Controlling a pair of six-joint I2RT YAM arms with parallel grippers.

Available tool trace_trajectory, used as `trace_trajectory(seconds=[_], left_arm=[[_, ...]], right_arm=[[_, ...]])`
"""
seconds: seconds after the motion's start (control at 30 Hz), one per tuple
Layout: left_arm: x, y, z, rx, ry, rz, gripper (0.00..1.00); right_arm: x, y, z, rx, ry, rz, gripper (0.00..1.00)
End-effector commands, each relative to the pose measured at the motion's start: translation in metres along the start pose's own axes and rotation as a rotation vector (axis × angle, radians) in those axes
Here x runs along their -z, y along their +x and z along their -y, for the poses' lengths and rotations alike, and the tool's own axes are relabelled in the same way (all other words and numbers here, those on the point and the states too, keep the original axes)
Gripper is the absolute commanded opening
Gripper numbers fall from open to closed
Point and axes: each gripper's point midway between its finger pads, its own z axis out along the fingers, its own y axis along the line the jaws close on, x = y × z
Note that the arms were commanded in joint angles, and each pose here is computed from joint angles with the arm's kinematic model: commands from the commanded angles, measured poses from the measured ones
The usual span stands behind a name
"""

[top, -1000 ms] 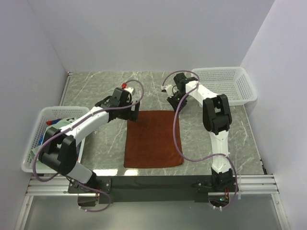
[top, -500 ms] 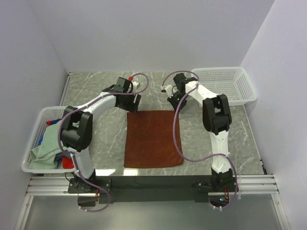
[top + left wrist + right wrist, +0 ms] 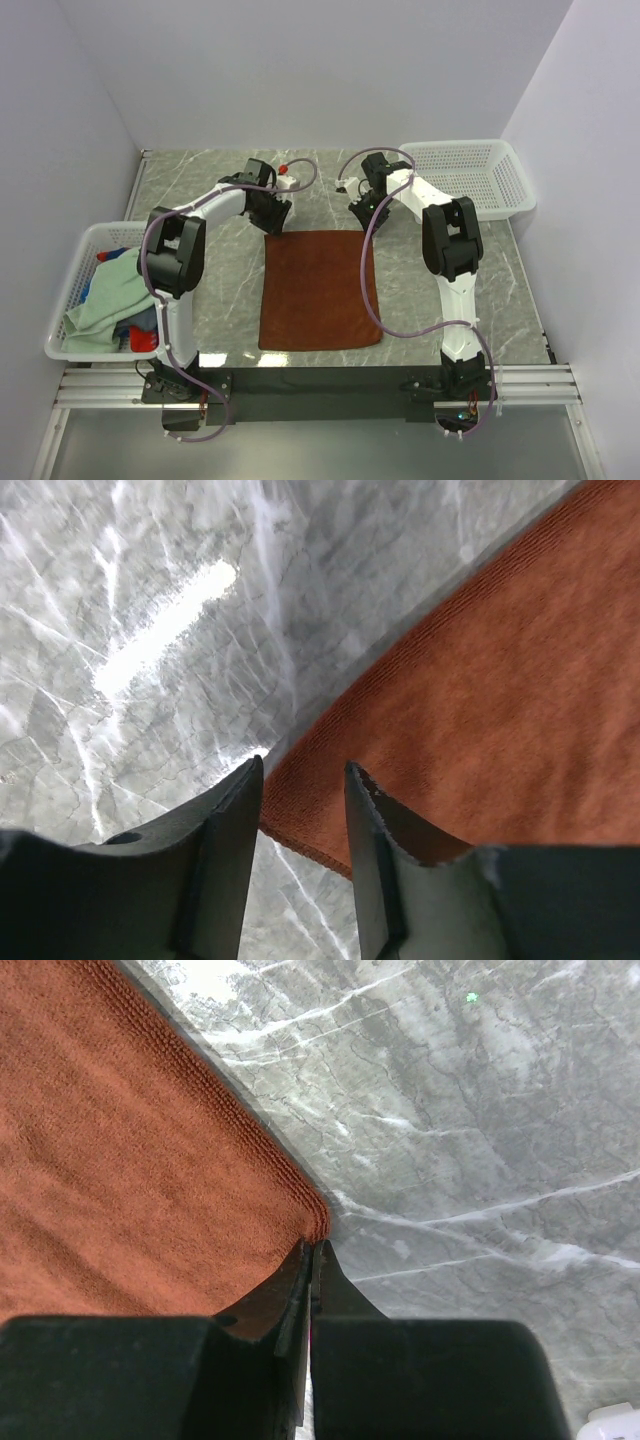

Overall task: Fold and stack the towels
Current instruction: Fold the towel

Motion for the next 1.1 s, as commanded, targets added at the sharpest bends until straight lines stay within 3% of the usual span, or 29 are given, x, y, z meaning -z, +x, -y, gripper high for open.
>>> trace_trajectory(seconds=[0.0, 0.9, 1.07], left_arm=[[0.009, -0.012, -0.004, -0.039, 0.015, 0.037, 0.43], [0.000, 0.023, -0.017, 0.019, -0.028, -0.058, 0.39], [-0.002, 0.028, -0.031, 0.052, -0.122, -0.067, 0.39]], right_arm=[[-0.002, 0.004, -0.005, -0.001, -0.008, -0.006, 0.00], [-0.002, 0.007, -0.008, -0.021, 0.009, -0.034, 0.00], [-0.003, 0.007, -0.008, -0.026, 0.021, -0.043, 0.00]])
